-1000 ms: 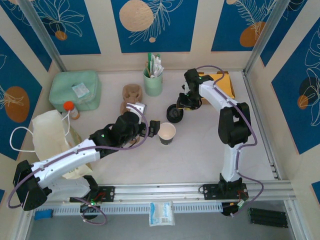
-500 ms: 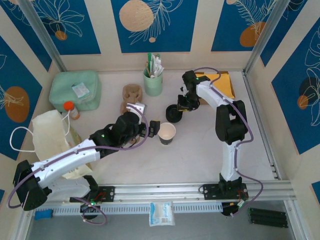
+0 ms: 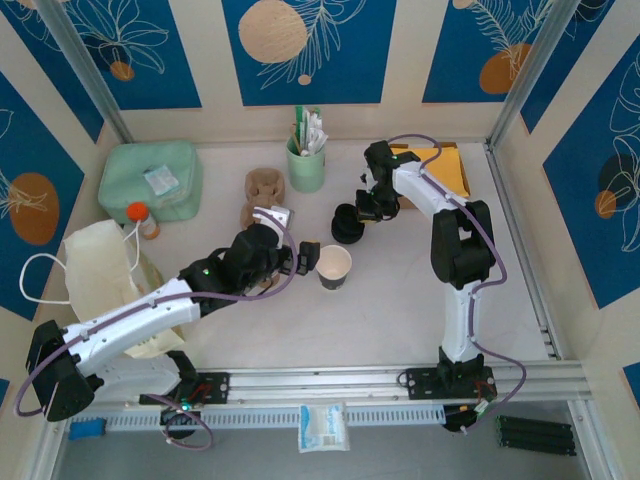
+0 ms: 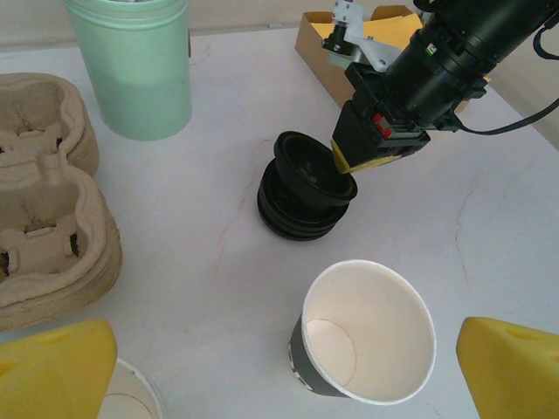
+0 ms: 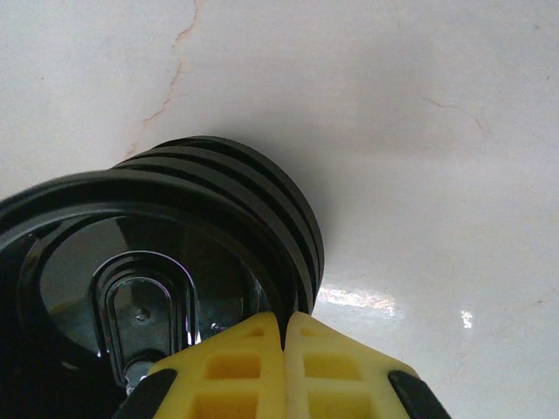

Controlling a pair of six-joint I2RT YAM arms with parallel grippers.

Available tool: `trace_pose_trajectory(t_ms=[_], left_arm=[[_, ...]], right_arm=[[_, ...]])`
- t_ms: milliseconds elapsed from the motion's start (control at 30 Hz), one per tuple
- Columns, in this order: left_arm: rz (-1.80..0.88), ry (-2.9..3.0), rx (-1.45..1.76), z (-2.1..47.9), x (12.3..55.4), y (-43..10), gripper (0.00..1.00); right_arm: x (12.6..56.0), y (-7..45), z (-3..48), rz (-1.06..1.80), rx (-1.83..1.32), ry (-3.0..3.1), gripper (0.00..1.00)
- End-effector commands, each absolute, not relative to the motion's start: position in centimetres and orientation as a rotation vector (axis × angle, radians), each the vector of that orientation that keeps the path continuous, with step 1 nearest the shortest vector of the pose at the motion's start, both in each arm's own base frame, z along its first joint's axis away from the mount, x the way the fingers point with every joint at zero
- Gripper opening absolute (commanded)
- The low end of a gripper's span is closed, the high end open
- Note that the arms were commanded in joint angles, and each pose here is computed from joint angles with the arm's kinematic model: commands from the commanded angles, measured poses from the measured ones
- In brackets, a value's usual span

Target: Pack the takeout coffee

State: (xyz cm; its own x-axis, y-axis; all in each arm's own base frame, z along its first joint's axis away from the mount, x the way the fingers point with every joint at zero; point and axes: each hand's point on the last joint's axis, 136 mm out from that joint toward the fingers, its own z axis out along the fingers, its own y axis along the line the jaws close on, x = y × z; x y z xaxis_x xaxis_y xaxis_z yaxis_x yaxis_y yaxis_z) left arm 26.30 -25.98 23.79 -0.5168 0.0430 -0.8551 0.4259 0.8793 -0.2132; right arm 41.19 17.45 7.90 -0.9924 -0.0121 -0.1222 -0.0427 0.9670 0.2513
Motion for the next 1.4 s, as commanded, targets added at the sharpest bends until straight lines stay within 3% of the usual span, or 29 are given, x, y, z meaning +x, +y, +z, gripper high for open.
trace_pose_trajectory(t_ms=[0, 467, 700, 1133, 1367], left_arm=[[-0.512, 2.077, 0.34, 23.4, 26.1, -26.3, 0.99], [-0.521, 2.078, 0.338, 23.5, 26.2, -26.7, 0.99], [-0.617, 2.031, 0.287, 25.2, 26.1, -27.2, 0.99], [-1.092, 1.818, 0.036, 34.0, 29.0, -28.1, 0.99], [-1.44, 1.669, -0.071, 38.7, 31.5, -28.5, 0.99]], right_arm=[[41.2, 17.7, 10.5, 0.401, -0.063, 2.954, 0.0], [41.5, 17.1, 13.7, 0.471, -0.017, 2.881, 0.0], [40.5, 17.4, 17.8, 0.637, 0.021, 2.783, 0.0], [35.6, 21.5, 28.8, 1.479, -0.021, 2.449, 0.0], [34.0, 23.0, 31.8, 1.785, -0.094, 2.331, 0.0]])
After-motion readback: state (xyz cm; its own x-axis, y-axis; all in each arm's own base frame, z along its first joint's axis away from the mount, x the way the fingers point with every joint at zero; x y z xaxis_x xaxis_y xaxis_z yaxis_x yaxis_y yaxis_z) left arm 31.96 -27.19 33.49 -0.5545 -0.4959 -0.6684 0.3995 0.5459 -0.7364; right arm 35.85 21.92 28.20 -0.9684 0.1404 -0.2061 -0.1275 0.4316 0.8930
